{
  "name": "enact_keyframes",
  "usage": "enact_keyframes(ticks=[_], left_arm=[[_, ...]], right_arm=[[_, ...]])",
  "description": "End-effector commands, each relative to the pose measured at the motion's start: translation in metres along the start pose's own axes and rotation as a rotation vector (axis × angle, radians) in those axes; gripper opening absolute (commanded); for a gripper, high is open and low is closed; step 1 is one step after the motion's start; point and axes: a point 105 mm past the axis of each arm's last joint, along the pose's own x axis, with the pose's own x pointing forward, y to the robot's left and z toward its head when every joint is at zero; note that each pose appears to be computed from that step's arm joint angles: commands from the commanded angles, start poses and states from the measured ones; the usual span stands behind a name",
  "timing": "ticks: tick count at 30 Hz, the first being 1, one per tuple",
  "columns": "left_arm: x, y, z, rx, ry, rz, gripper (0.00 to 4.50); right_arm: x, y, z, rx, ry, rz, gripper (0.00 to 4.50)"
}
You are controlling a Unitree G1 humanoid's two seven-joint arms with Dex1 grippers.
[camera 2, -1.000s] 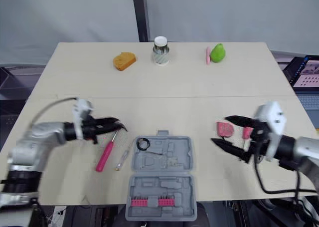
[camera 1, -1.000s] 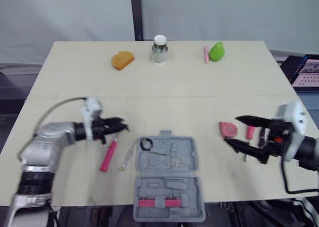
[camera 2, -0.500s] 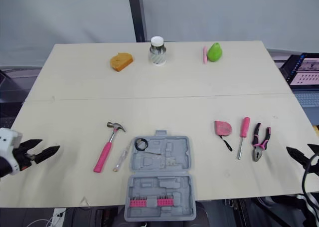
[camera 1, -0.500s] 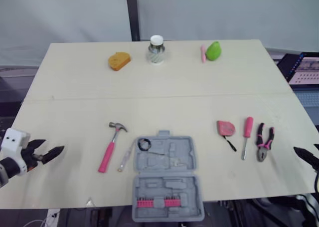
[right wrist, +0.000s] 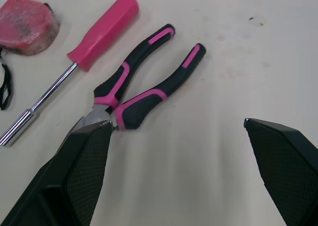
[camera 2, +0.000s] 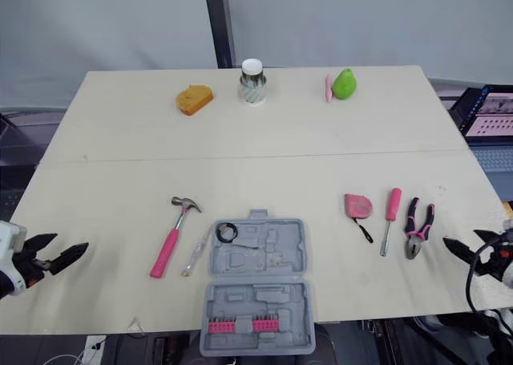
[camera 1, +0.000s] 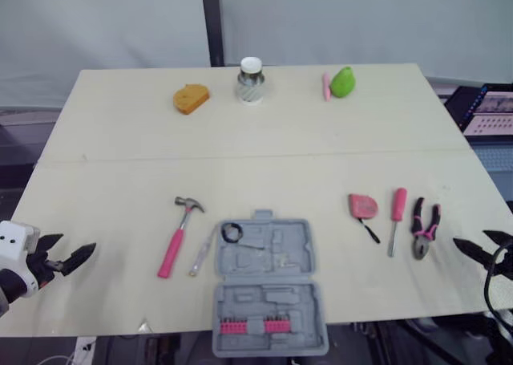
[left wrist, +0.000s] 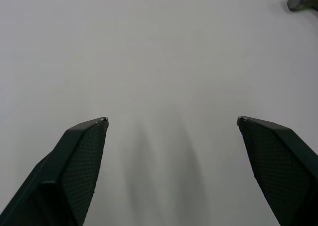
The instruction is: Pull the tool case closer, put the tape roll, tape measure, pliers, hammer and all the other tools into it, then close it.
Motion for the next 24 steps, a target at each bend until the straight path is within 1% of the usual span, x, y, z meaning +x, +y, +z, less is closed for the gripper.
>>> enact_keyframes(ticks=[1,4,6,7,9,12,16,18,21,24], left_arm=[[-0.005,0.002,0.01,0.011,-0.034,0.017,4.47],[-0.002,0.0,0.014,0.015,-0.043,0.013,4.47],[0.003,-0.006,0.022,0.029,-0.063,-0.011,4.47],[0.009,-0.014,0.03,0.044,-0.08,-0.046,4.47],[0.023,-0.044,0.049,0.085,-0.116,-0.17,4.47],[0.041,-0.102,0.071,0.16,-0.159,-0.389,4.47],[0.053,-0.171,0.088,0.258,-0.192,-0.65,4.47],[0.054,-0.207,0.092,0.314,-0.203,-0.798,4.47],[0.055,-0.246,0.095,0.43,-0.229,-0.952,4.47],[0.054,-0.272,0.097,0.489,-0.258,-1.07,4.47]], right_arm=[[0.001,0.001,0.014,-0.05,-0.011,0.017,4.5],[0.001,-0.001,0.016,-0.053,-0.019,0.001,4.5],[0.0,0.0,0.02,-0.046,-0.044,-0.004,4.5],[0.002,0.005,0.024,-0.041,-0.064,0.006,4.5],[0.01,0.028,0.032,-0.038,-0.109,0.053,4.5],[0.022,0.067,0.038,-0.023,-0.143,0.083,4.5],[0.039,0.11,0.038,-0.005,-0.147,0.053,4.5],[0.049,0.136,0.038,-0.018,-0.132,0.076,4.5],[0.06,0.157,0.036,-0.02,-0.104,0.083,4.5],[0.067,0.165,0.025,-0.053,-0.055,0.084,4.5]])
